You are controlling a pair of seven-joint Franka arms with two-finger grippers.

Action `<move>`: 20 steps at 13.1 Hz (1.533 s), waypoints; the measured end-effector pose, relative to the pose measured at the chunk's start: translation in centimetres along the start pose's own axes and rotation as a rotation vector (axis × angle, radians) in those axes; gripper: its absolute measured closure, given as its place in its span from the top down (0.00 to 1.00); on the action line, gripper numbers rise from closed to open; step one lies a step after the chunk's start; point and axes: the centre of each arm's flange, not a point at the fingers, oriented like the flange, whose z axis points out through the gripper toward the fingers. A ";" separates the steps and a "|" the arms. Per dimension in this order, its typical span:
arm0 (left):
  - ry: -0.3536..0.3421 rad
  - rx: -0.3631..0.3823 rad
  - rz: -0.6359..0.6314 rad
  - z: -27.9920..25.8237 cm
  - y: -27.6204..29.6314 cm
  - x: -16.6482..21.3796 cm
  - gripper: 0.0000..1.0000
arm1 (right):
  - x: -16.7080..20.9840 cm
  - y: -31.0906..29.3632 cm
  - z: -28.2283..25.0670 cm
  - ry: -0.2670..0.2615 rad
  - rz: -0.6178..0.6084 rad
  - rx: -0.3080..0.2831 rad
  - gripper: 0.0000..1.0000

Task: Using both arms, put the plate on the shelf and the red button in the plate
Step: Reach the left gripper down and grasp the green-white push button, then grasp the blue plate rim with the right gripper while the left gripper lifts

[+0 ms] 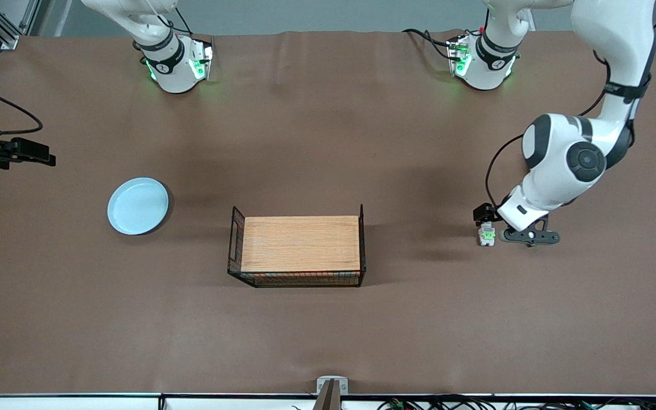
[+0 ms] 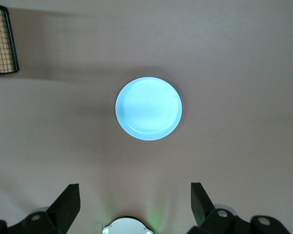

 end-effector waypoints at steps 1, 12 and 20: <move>-0.008 0.003 0.004 1.3 -0.2 -0.2 1.00 | 0.6 1.3 1.1 -0.012 0.008 0.033 1.00; -0.020 0.004 -0.006 9.2 -2.3 -0.9 1.00 | 5.2 9.3 11.2 -0.068 -0.124 0.205 1.00; -0.013 0.013 -0.005 9.8 -3.7 -0.8 0.95 | 9.3 8.5 19.5 -0.148 -0.144 0.215 1.00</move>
